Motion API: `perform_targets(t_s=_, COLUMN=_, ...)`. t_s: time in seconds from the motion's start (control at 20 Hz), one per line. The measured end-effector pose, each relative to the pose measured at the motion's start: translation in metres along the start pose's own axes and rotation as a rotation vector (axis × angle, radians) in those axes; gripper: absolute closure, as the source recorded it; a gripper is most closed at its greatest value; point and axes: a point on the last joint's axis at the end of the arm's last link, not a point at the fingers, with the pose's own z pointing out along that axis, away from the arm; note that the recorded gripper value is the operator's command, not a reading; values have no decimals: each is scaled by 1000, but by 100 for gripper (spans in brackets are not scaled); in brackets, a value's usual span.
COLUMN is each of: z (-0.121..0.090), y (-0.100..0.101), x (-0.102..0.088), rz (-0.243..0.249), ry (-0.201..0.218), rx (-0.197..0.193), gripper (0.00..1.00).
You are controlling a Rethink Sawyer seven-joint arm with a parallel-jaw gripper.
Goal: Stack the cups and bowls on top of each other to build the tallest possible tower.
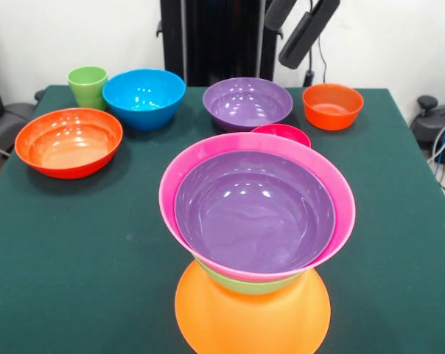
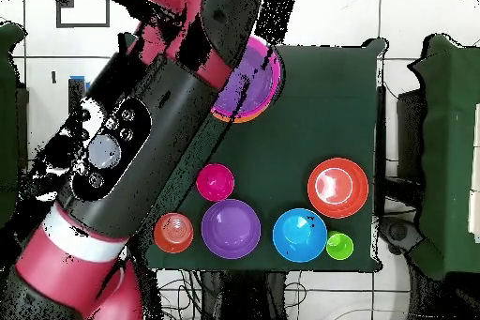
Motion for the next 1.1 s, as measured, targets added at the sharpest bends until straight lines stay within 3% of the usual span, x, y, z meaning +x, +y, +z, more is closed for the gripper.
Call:
perform_targets(t_s=0.2, z=8, y=-8, x=-2, rz=-57, ry=-20, rx=-43, gripper=0)
perform_targets(t_s=0.4, z=31, y=-18, x=-19, rz=-96, ry=-33, rx=-69, gripper=0)
perform_targets(t_s=0.75, z=77, y=-39, x=-56, rz=-101, ry=-34, rx=-86, gripper=0)
perform_targets(t_s=1.1, z=114, y=-63, x=-76, rz=-110, ry=-25, rx=-93, gripper=0)
